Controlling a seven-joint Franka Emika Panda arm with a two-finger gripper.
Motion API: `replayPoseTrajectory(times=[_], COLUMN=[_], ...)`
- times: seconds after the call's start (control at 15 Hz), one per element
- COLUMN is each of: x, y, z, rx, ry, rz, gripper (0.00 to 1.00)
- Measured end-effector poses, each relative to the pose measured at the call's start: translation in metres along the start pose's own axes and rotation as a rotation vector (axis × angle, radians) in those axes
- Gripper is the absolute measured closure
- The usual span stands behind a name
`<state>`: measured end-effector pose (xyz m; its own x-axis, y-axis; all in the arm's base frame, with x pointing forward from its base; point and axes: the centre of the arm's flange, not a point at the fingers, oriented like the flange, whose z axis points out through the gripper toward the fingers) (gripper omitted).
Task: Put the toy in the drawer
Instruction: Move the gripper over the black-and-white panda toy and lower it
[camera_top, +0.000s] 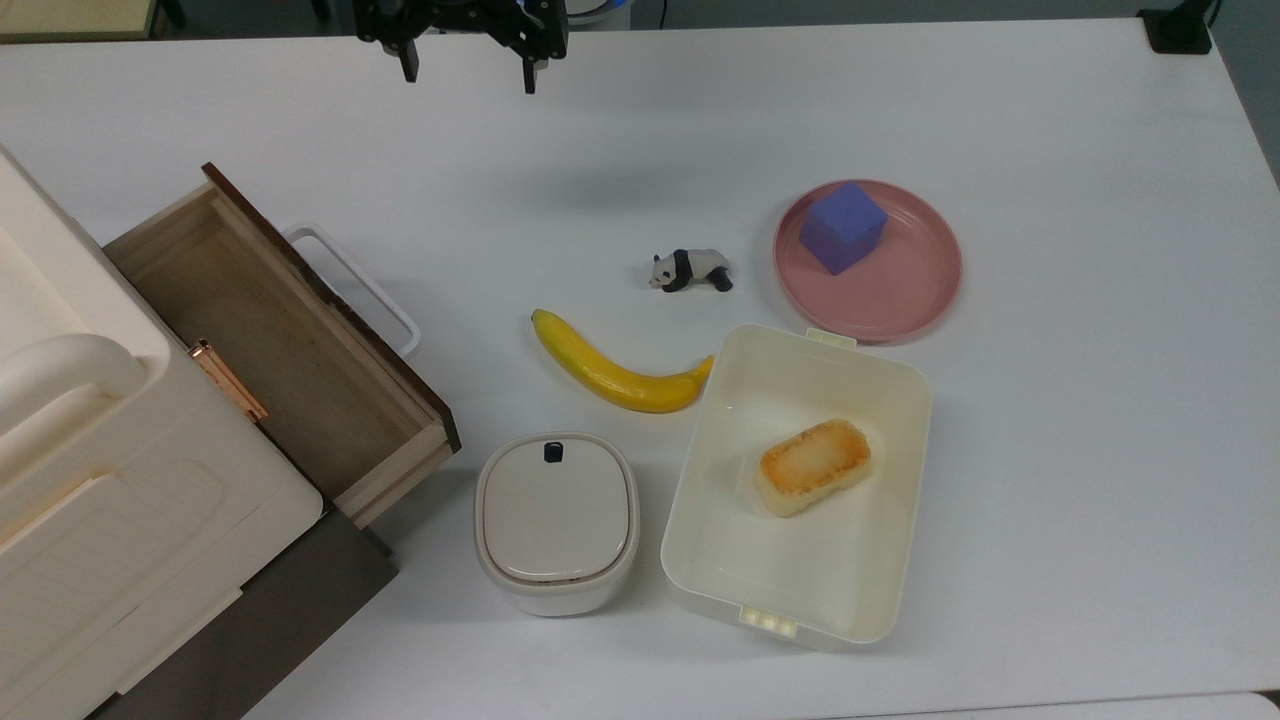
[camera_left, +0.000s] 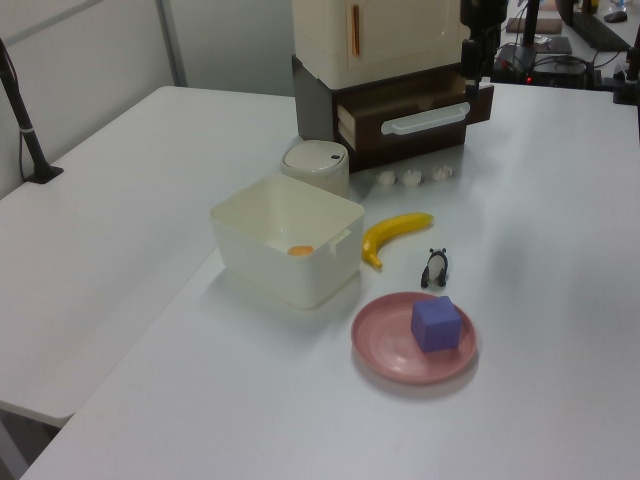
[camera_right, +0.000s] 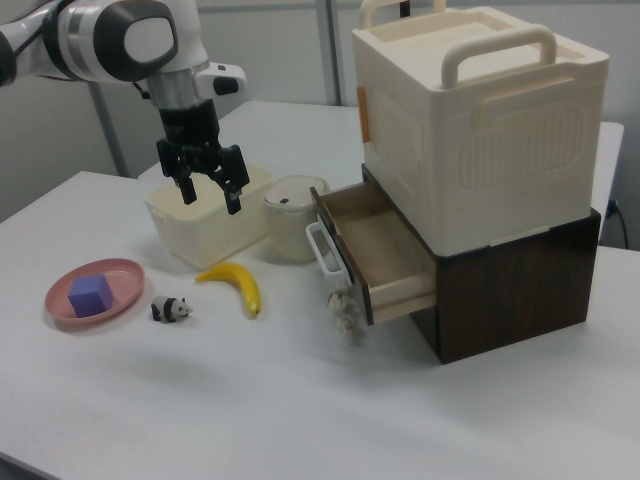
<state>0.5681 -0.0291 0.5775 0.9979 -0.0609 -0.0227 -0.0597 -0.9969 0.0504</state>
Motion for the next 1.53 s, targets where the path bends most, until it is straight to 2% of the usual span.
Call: replayPoseTrajectory(times=[1.2, 1.53], x=[0.009, 0.014], y=[-0.016, -0.034], z=[0.022, 0.036], rx=[-0.003, -0.007], ry=[-0.038, -0.064], rz=[-0.028, -0.062], gripper=[0.0, 0.0])
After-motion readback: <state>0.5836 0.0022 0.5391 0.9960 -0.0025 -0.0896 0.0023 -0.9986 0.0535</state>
